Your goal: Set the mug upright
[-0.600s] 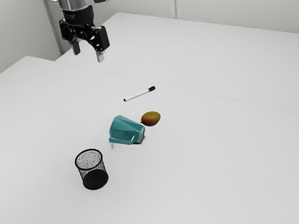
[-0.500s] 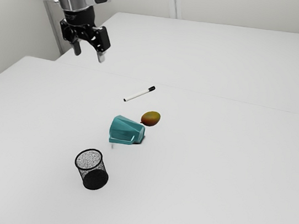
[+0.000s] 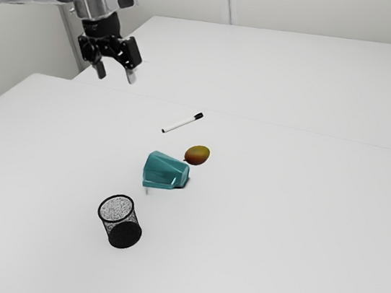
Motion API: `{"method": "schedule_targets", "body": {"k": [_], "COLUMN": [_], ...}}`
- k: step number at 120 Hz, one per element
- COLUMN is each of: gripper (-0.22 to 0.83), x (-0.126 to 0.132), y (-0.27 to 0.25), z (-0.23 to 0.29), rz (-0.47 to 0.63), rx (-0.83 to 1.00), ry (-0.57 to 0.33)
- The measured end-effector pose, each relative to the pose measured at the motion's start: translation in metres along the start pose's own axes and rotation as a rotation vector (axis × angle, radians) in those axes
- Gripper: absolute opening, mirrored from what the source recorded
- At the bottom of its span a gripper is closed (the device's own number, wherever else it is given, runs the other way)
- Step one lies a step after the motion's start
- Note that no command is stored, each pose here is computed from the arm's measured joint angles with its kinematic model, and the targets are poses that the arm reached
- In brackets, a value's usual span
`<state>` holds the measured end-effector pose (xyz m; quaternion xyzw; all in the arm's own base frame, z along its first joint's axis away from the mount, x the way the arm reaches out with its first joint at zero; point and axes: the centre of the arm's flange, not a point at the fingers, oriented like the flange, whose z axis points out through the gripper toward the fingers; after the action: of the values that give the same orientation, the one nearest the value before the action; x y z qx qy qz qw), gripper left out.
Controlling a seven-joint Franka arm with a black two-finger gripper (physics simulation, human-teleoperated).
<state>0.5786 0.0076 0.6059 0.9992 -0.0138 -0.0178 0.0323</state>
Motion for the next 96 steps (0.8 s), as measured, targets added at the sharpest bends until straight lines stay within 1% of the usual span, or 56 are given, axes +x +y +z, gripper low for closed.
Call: {"method": "schedule_targets", "body": {"k": [20,34,58,96], "gripper": [0.6,0.6,0.6,0.6], "x": [0.013,0.019,0.023,0.033], "y": [-0.016,-0.025,-0.04,-0.069], "z": [0.035,0.055,0.101,0.17], "rz": [-0.009,-0.012,-0.032,-0.071], "rx": [-0.109,-0.186,-0.315,-0.507], "ry": [-0.009,0.008,0.021,0.074]}}
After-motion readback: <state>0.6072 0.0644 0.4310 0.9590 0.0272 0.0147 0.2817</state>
